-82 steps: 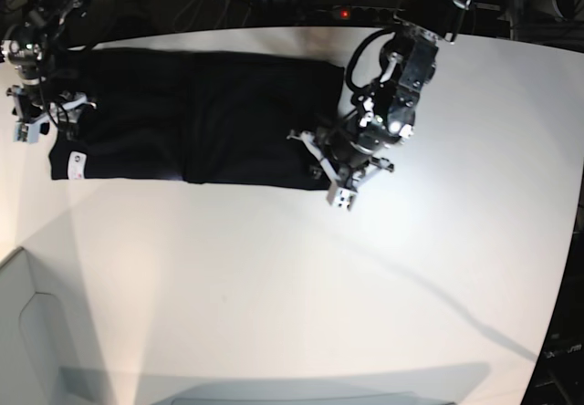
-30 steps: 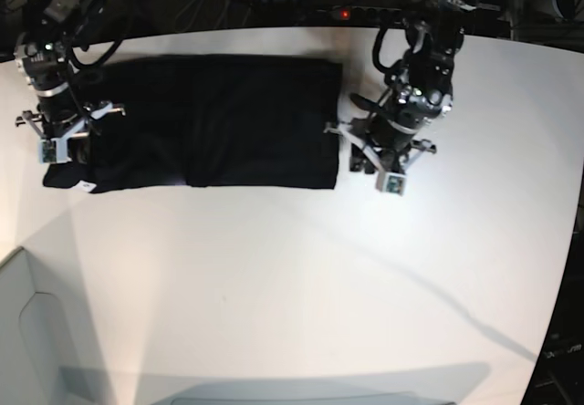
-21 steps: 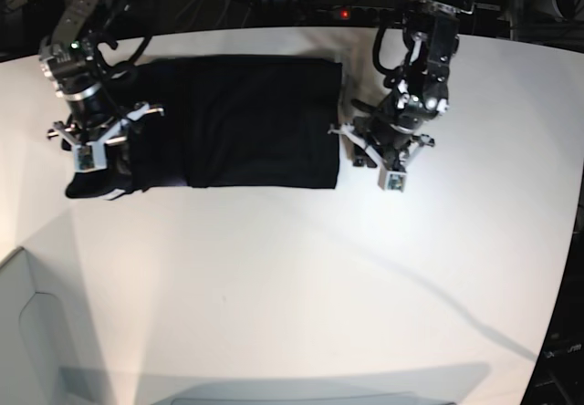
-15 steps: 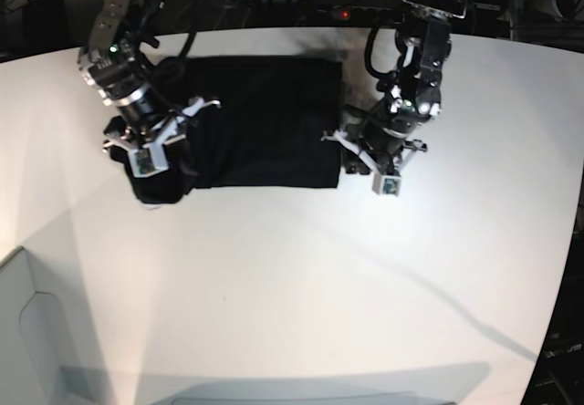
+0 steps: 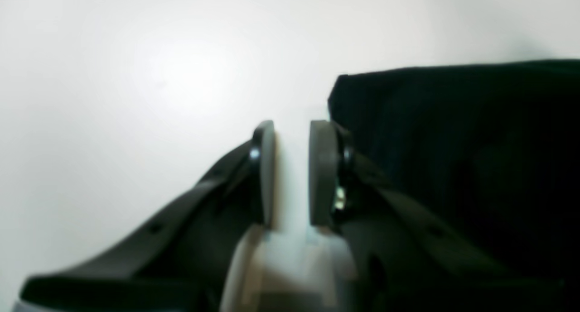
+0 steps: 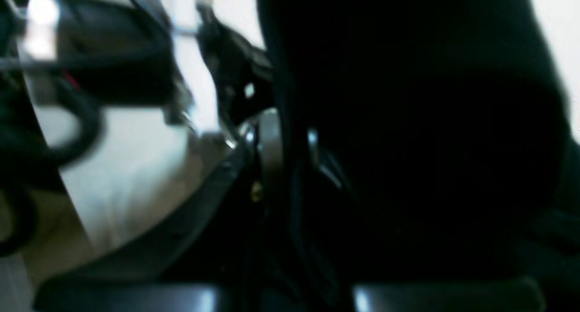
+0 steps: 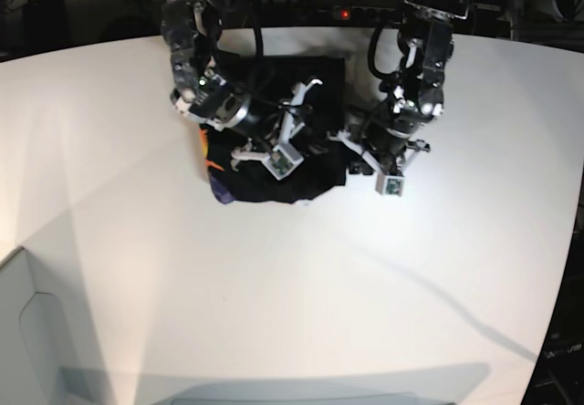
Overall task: Fold the T-shirt properly
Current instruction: 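Lift the strip end with the right gripper and fold it over toward the left gripper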
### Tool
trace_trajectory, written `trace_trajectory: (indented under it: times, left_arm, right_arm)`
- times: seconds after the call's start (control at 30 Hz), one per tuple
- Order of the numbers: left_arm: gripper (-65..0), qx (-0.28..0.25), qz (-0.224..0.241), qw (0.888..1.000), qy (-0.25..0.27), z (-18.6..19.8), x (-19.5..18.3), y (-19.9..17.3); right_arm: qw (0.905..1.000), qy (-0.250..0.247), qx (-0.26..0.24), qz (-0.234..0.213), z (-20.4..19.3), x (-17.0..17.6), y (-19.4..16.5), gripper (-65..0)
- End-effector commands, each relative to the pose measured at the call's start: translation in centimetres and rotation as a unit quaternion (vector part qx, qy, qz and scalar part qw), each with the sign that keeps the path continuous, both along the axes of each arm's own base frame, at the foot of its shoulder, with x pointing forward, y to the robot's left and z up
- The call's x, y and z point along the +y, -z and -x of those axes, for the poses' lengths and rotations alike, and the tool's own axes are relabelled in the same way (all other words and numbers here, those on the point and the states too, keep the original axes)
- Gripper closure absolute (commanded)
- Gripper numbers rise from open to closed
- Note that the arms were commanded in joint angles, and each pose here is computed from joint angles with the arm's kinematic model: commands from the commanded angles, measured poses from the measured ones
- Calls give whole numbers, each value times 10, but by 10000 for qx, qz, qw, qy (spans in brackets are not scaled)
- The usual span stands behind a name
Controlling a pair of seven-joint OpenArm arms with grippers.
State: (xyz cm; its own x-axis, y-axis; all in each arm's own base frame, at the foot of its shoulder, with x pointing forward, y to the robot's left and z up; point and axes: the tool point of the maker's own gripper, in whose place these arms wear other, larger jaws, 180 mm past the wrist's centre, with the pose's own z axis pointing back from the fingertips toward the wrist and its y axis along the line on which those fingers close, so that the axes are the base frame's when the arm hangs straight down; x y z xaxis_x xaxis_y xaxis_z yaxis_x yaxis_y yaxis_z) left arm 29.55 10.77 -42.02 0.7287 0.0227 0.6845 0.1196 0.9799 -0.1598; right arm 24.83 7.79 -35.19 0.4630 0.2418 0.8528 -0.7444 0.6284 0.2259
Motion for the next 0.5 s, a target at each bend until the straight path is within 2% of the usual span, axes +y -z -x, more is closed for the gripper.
trace_trajectory:
  times: [0.0, 0.2, 0.37, 0.47]
  left_arm:
    - [-133, 237, -56, 9997, -4, 8, 2, 6]
    - [-133, 58, -81, 9999, -22, 5, 7, -8]
    - [-133, -292, -187, 9982, -487, 11, 45, -36]
    - [-133, -444, -303, 9949, -859, 17, 73, -49]
  right_arm:
    - [9995, -49, -176, -257, -6, 9, -15, 0]
    - [9997, -94, -90, -224, -9, 11, -7, 0]
    - [9996, -115, -163, -194, -16, 12, -11, -2]
    - [9997, -123, -141, -179, -16, 12, -9, -94]
